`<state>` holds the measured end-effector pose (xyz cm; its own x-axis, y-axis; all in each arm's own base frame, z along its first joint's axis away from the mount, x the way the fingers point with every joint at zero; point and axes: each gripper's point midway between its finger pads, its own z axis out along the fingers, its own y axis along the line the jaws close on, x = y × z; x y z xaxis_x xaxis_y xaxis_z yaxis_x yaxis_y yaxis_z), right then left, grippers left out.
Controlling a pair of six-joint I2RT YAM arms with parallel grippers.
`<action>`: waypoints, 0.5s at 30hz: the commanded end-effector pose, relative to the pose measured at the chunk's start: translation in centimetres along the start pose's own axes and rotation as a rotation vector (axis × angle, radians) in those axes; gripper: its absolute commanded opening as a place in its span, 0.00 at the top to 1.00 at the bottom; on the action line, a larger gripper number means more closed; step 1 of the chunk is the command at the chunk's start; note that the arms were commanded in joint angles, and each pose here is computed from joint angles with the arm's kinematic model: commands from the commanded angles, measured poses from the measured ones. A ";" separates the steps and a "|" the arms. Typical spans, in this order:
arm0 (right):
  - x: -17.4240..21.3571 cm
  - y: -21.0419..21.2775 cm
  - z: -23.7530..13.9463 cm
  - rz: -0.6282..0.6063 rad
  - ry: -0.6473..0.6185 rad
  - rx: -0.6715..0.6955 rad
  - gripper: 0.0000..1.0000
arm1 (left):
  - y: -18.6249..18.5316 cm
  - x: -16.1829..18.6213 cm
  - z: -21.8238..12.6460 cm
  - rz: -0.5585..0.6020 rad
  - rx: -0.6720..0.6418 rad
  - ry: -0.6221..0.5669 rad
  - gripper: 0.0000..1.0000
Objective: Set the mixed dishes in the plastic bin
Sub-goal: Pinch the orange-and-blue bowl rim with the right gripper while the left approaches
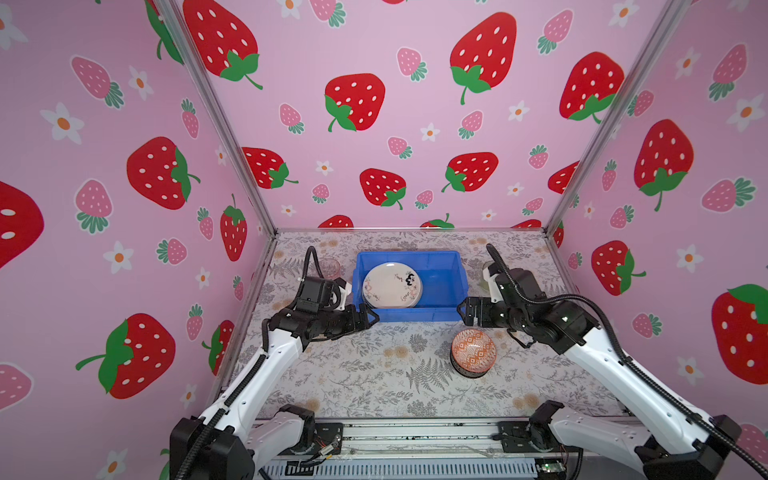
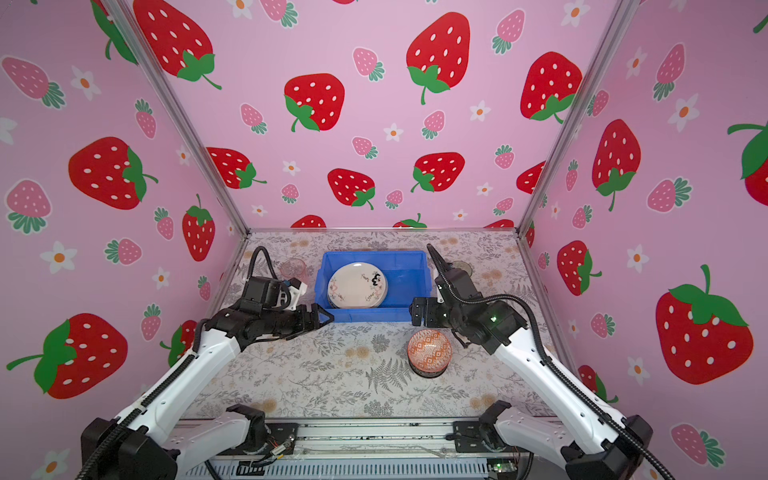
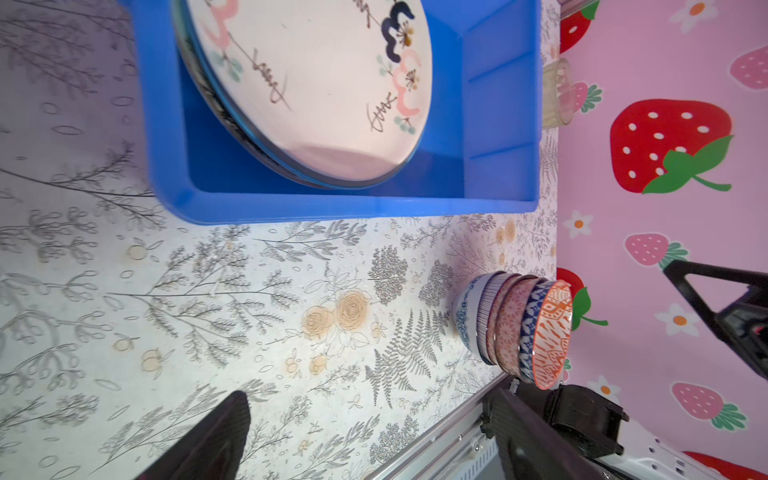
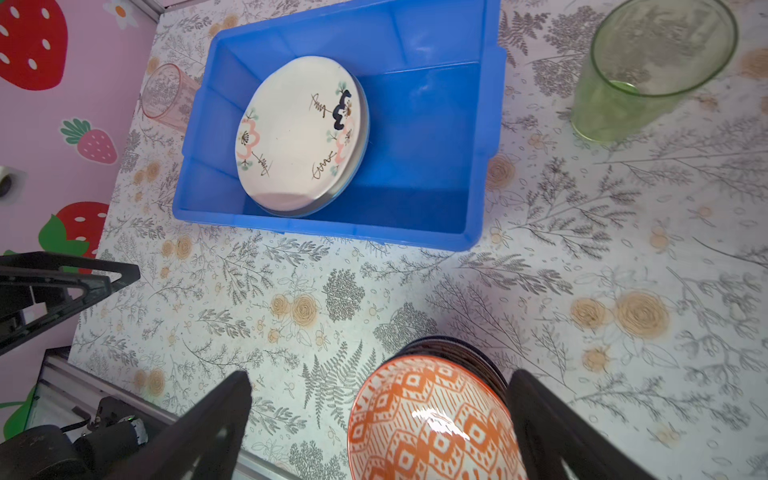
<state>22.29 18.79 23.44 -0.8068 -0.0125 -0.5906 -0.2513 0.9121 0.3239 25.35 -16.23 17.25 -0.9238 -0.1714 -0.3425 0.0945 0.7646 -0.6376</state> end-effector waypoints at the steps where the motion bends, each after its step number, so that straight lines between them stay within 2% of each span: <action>1: 3.9 -3.6 -0.5 0.059 0.106 0.140 0.01 | -3.7 -2.1 -0.4 0.037 0.063 -0.062 0.06; 6: 6.1 -5.0 -0.6 0.090 0.137 0.168 0.00 | -5.5 -1.7 0.6 0.097 0.063 -0.031 0.06; 15: 8.5 -6.4 -1.2 0.136 0.146 0.174 0.15 | -7.3 -1.2 2.9 0.160 0.061 0.029 0.06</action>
<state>17.28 13.26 18.49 -0.8815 0.0494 -0.4695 -0.0924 0.9572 0.2741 25.89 -22.51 18.72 -0.9253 -0.0355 -0.3775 0.2251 0.7497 -0.6223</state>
